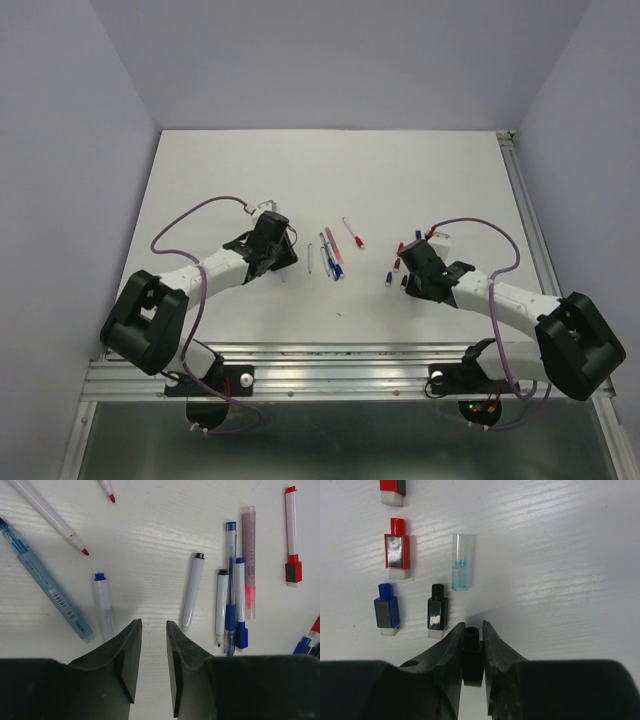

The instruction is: Open the pen caps

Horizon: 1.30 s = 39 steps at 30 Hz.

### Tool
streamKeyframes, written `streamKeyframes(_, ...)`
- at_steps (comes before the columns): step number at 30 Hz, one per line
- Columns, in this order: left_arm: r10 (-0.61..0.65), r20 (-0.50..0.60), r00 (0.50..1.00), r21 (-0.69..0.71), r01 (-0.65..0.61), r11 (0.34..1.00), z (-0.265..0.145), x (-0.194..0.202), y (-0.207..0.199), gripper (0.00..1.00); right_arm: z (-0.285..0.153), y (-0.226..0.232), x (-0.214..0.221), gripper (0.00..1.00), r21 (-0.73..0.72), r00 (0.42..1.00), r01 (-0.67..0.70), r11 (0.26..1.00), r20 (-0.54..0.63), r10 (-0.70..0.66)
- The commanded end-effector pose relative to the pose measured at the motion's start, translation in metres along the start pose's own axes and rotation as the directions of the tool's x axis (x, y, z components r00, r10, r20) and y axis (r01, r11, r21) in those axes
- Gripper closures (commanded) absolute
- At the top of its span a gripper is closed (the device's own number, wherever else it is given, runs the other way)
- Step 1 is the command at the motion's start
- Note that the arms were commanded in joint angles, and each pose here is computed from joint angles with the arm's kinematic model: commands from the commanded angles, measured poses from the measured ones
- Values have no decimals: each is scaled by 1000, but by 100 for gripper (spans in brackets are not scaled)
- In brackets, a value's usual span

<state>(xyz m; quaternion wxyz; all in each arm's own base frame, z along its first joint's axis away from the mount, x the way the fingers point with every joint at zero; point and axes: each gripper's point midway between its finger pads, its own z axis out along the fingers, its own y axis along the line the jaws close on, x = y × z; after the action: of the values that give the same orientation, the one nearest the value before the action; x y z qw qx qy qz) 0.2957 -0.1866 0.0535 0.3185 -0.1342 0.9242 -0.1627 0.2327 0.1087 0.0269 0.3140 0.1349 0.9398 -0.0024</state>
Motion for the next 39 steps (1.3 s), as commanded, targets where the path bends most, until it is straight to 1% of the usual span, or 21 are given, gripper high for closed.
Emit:
streamKeyframes(1,13,47,999,-3,-13,1000,-6,-16,-9,62,4,0,1,69,7,1000,-22,1000,-1,22)
streamKeyframes(3,15,47,999,-2,-15,1000,-8,-17,-11,62,3,2,0,63,-3,1000,-18,1000,-4,18)
streamKeyframes(4,17,49,999,-2,-17,1000,-10,-18,-11,56,0,6,-3,57,-19,1000,-21,1000,-1,21)
streamKeyframes(6,21,51,998,5,-21,1000,-12,-20,-14,50,-4,7,-5,50,-26,1000,-17,1000,-3,17)
streamKeyframes(9,27,67,997,35,-30,999,-19,-25,-23,38,-15,15,-18,38,-62,1000,-16,998,18,17)
streamKeyframes(10,28,72,997,54,-32,998,-23,-27,-27,28,-20,18,-23,34,-82,999,-15,997,27,17)
streamKeyframes(12,34,82,996,81,-40,996,-29,-31,-34,19,-30,29,-35,29,-130,999,15,991,51,-8)
streamKeyframes(13,33,93,995,105,-43,994,-35,-34,-40,10,-37,38,-39,22,-182,998,28,983,52,-19)
streamKeyframes(15,39,109,993,134,-53,989,-43,-38,-46,2,-48,61,-51,14,-291,993,102,951,88,-80)
streamKeyframes(16,39,116,993,146,-55,988,-46,-39,-48,1,-51,69,-57,5,-325,990,123,938,108,-93)
streamKeyframes(17,36,127,991,172,-58,983,-53,-43,-53,1,-54,77,-61,0,-357,987,144,923,124,-106)
streamKeyframes(20,31,152,988,220,-64,973,-67,-48,-60,1,-60,108,-84,0,-426,966,240,872,193,-171)
streamKeyframes(22,27,161,987,237,-65,969,-72,-48,-61,1,-43,120,-85,0,-413,960,273,869,177,-218)
streamKeyframes(23,24,168,986,251,-66,966,-76,-49,-63,1,-44,133,-98,0,-418,955,288,862,195,-225)
streamKeyframes(25,21,173,985,260,-66,963,-81,-47,-60,1,-15,139,-94,0,-363,944,327,873,158,-288)
streamKeyframes(27,22,172,985,259,-66,964,-82,-44,-57,1,-5,150,-110,0,-327,939,341,881,170,-300)
streamKeyframes(28,20,178,984,265,-67,962,-85,-44,-57,1,16,147,-104,0,-274,935,354,894,133,-330)
streamKeyframes(29,20,175,984,256,-65,964,-83,-41,-53,1,18,155,-114,2,-262,934,356,897,144,-328)
streamKeyframes(32,14,179,984,256,-60,965,-84,-39,-49,1,45,153,-113,8,-179,932,361,915,112,-345)
streamKeyframes(37,21,179,984,245,-65,967,-82,-38,-47,1,68,165,-111,16,-176,920,391,904,107,-377)
streamKeyframes(39,22,178,984,242,-65,968,-81,-37,-46,1,78,164,-101,28,-176,911,413,894,79,-406)
